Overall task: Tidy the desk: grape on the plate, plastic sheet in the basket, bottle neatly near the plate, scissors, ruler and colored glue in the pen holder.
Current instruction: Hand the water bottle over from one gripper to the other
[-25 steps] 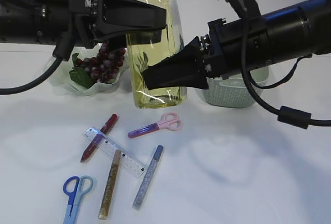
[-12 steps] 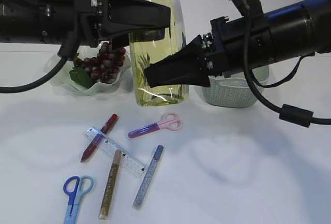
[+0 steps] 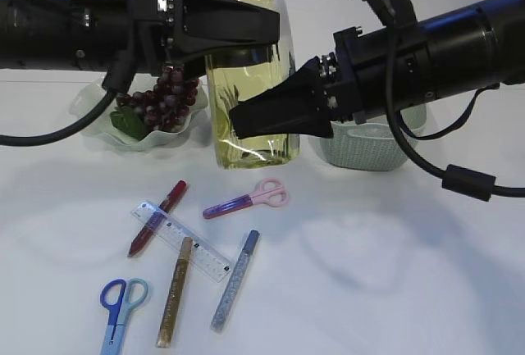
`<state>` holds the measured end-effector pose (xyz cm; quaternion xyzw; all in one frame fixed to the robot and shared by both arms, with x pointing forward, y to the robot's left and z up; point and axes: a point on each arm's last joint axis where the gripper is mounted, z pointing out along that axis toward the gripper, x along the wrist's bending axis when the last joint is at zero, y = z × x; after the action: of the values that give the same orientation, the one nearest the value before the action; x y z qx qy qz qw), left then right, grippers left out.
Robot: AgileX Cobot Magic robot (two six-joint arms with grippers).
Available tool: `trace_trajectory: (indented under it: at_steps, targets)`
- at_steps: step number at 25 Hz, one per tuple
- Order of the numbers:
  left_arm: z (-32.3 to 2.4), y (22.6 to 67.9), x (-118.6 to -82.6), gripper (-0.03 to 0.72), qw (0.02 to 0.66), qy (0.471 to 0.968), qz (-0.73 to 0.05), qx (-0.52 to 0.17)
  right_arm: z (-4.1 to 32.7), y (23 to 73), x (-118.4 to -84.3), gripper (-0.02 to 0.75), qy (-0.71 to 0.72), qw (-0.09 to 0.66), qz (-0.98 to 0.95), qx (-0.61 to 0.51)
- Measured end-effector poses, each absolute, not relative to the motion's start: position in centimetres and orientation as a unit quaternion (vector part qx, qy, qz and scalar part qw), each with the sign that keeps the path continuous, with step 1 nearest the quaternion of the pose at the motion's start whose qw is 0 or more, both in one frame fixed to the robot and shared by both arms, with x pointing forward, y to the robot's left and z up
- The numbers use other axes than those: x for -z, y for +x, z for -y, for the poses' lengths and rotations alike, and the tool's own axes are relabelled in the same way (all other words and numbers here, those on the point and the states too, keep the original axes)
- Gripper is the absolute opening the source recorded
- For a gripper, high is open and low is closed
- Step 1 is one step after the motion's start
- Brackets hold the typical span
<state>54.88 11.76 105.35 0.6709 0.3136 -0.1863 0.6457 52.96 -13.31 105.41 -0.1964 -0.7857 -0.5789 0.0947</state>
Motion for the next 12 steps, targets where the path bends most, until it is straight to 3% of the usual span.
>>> trace_trajectory:
  at_steps: [12]
  targets:
    - [-11.4, 55.4, -104.1, 0.564, 0.647, 0.662, -0.317, 0.206, 13.4, 52.9, -105.2, 0.449, -0.197, 0.096, 0.793, 0.569]
